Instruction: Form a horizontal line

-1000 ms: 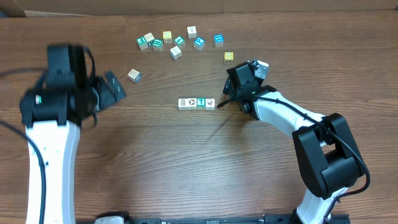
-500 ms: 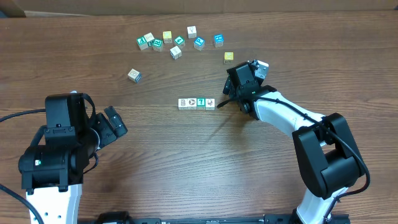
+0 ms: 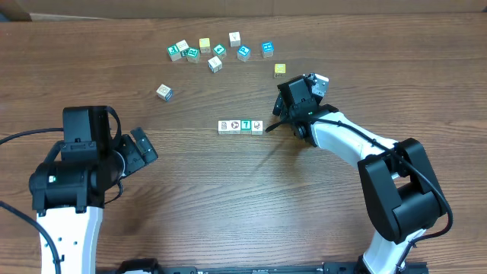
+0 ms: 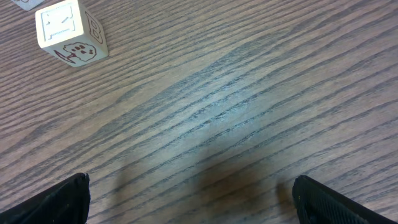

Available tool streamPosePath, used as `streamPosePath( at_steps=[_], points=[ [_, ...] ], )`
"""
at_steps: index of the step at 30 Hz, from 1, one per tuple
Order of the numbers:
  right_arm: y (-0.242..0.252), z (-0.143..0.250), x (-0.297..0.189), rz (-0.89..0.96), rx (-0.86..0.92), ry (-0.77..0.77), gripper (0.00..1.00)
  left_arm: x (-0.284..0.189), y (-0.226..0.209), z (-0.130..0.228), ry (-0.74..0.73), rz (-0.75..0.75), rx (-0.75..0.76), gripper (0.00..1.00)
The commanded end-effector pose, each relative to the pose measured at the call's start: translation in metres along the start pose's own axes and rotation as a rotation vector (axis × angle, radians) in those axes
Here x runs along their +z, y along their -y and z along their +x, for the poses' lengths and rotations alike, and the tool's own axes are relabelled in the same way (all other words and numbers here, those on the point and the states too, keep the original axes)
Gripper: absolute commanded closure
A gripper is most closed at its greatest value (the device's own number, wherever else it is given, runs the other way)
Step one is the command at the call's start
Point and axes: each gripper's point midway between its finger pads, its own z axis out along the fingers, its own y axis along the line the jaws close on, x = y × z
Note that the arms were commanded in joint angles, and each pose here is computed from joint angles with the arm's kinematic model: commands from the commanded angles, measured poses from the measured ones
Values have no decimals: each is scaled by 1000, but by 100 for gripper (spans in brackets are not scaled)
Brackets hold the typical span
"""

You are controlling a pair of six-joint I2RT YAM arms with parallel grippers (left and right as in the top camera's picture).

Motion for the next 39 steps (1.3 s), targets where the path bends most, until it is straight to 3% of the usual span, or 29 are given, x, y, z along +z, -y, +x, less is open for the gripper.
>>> streamPosePath(
  at_steps=[1, 18, 21, 24, 27, 31, 39],
  points=[
    [4, -3, 2, 18, 5, 12, 0, -1, 0, 2, 4, 0, 14, 0],
    [4, -4, 2, 18, 6, 12, 0, -23, 2, -5, 107, 56, 9, 0],
    [4, -3, 2, 17, 6, 12, 0, -30, 16, -31, 229, 120, 0, 0],
    [4, -3, 2, 18, 5, 12, 0, -47, 47, -90, 507, 267, -20, 0],
    [4, -4, 2, 18, 6, 12, 0, -60, 64, -124, 700, 368, -33, 0],
    [4, -4, 2, 18, 6, 12, 0, -67, 66, -129, 779, 410, -39, 0],
    [4, -3, 2, 18, 5, 12, 0, -58, 50, -97, 825, 435, -42, 0]
  ],
)
